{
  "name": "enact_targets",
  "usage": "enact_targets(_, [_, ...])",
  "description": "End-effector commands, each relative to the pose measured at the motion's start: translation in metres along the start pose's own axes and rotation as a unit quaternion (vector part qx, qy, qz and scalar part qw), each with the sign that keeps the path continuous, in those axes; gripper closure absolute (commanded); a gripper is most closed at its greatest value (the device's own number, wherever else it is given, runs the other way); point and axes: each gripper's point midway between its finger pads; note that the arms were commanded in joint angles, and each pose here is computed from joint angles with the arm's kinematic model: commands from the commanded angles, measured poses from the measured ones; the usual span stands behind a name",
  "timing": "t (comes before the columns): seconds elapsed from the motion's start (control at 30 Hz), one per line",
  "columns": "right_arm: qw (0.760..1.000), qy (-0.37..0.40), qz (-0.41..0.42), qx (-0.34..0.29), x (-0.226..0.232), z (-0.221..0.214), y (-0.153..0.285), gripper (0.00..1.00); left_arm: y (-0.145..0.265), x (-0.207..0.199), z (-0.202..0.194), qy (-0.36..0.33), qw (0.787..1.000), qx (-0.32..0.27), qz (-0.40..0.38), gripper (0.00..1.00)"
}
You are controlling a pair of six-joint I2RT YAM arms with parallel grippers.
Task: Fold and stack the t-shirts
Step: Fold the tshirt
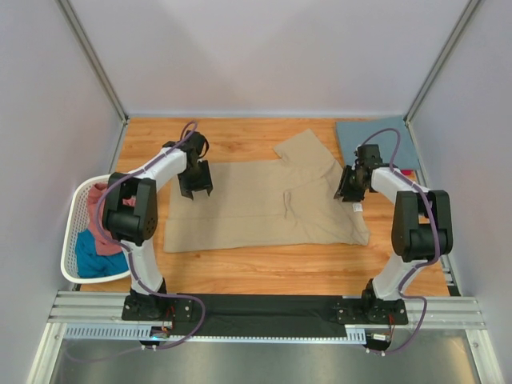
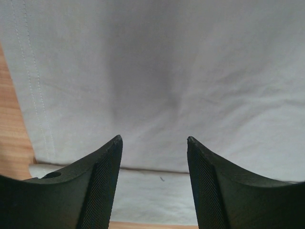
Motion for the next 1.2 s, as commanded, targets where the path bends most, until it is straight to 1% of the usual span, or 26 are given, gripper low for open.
enact_targets(0.0, [0.998,0.04,0.047,-0.009,0.019,0.018,-0.004,0.64,-0.005,0.002,0.005,-0.001,1.0,0.005,0.004,0.37])
enact_targets(0.07, [0.998,0.039,0.055,-0.002,0.021,0.016,-0.005,0.65,-0.007,0.002,0.006,0.001,1.0,0.006,0.003,0.37])
enact_targets(0.13, [0.999,0.016,0.049,-0.005,0.006,0.024,-0.006,0.66,-0.009,0.003,0.005,0.001,1.0,0.01,0.008,0.37])
enact_targets(0.2, [0.998,0.013,0.055,-0.005,0.007,0.024,-0.007,0.67,-0.012,0.006,0.003,0.001,1.0,0.012,0.017,0.37])
enact_targets(0.47, [0.998,0.006,0.068,0.013,0.006,0.01,-0.016,0.71,-0.02,0.01,-0.007,0.008,0.999,0.021,0.024,0.37])
enact_targets(0.53, [0.998,0.006,0.067,0.011,0.005,0.01,-0.016,0.78,-0.02,0.011,-0.006,0.008,0.999,0.018,0.028,0.37])
enact_targets(0.57, [0.998,0.005,0.063,0.009,0.004,0.011,-0.016,0.86,-0.019,0.013,-0.006,0.007,0.999,0.018,0.032,0.37])
enact_targets(0.67, [0.999,0.001,0.049,0.005,-0.002,0.013,-0.015,0.95,-0.019,0.015,-0.008,0.008,0.999,0.019,0.037,0.37])
enact_targets(0.7, [0.999,-0.003,0.047,0.001,-0.003,0.015,-0.014,1.0,-0.02,0.015,-0.008,0.007,0.999,0.019,0.038,0.37])
enact_targets(0.97, [0.998,-0.031,0.021,-0.041,-0.019,0.028,0.004,1.0,-0.023,0.021,-0.01,0.009,0.998,0.023,0.055,0.37])
enact_targets(1.1, [0.998,-0.032,0.026,-0.038,-0.017,0.025,0.005,1.0,-0.022,0.023,-0.01,0.007,0.998,0.027,0.061,0.37])
enact_targets(1.17, [0.998,-0.029,0.046,-0.028,-0.01,0.022,0.007,0.99,-0.021,0.022,-0.009,0.008,0.998,0.024,0.057,0.37])
Point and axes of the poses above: each gripper's point midway between its finger pads, its own y axis back along the fingers, its own x axis along the line the jaws close on, z = x × y, and after that the axes turned 9 degrees about -y, right-handed
